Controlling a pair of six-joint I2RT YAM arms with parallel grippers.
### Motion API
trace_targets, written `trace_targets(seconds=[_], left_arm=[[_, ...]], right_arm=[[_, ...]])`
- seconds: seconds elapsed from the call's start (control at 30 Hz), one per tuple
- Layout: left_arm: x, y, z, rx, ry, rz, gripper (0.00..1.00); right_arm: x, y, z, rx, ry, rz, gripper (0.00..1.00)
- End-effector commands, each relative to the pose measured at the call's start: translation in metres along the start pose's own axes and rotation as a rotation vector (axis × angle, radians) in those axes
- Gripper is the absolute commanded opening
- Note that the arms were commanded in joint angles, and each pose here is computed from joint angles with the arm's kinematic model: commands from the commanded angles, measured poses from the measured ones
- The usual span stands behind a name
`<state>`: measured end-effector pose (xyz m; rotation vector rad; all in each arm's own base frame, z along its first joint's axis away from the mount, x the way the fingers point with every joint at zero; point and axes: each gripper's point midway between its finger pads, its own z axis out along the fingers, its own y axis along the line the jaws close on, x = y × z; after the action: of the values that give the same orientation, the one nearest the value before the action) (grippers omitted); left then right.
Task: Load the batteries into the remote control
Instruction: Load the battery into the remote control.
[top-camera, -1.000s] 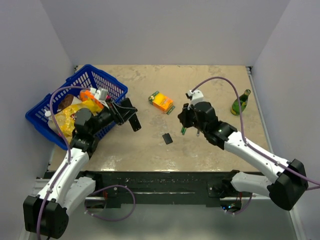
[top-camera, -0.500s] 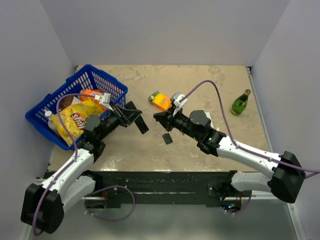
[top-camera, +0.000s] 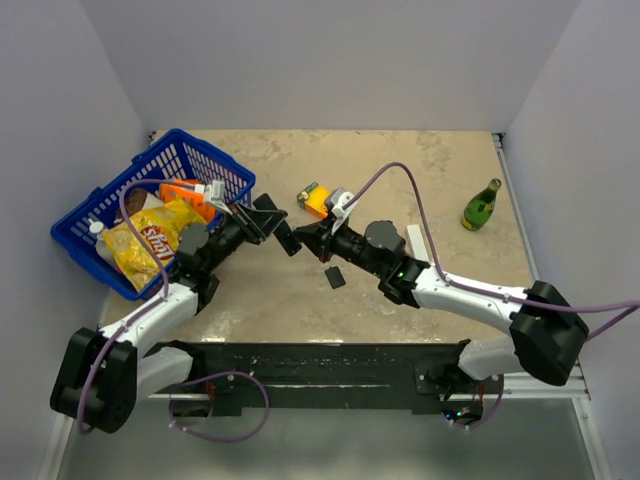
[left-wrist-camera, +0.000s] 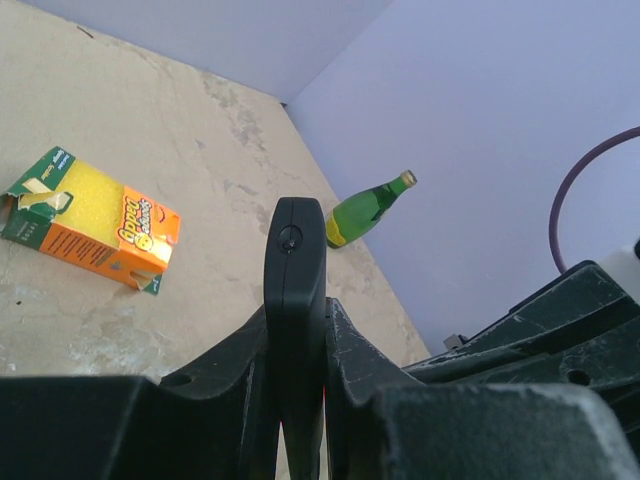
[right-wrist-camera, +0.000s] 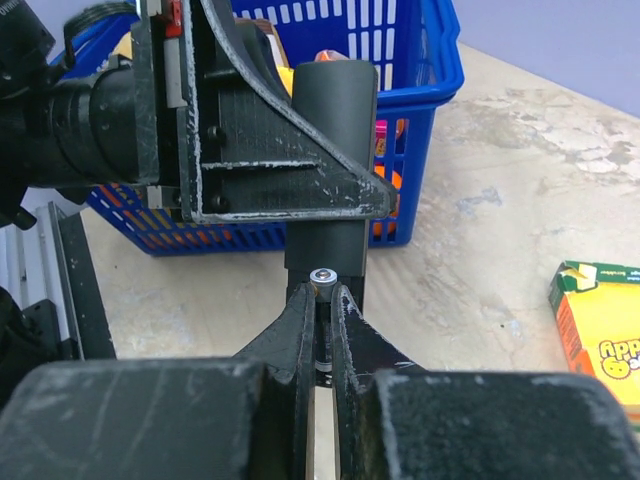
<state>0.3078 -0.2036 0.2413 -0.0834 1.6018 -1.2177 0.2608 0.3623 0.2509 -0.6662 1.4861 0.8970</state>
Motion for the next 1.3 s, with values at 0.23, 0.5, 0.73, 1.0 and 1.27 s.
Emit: trace_targets(seconds=[0.23,0.5,0.73,1.0,1.27], left_arm=[[-0.024,-0.018,0.012,0.115,-0.124,0.030,0.00],[-0.019,-0.016,0.013,0.127,-0.120,-0.003,0.00],[-0.019,-0.020,0.008,0.145,-0.130,-0.040,0.00],[-0.022,-0.016,0.007,0.119,-0.154,-0.084,0.00],[-0.028,-0.013,0.009,0.104,-0.181,-0.102,0.00]], right_arm=[[-0.003,0.010,0.018,-0.072,-0.084,-0.023,0.00],[0.001,0.001,0.020,-0.031,-0.087,-0.053,0.00],[0.007,-0.002,0.020,-0.018,-0.077,-0.061,0.00],[0.018,-0.002,0.021,-0.026,-0.033,-0.069,0.00],[0.029,-0.011,0.024,0.013,0.011,-0.070,0.00]])
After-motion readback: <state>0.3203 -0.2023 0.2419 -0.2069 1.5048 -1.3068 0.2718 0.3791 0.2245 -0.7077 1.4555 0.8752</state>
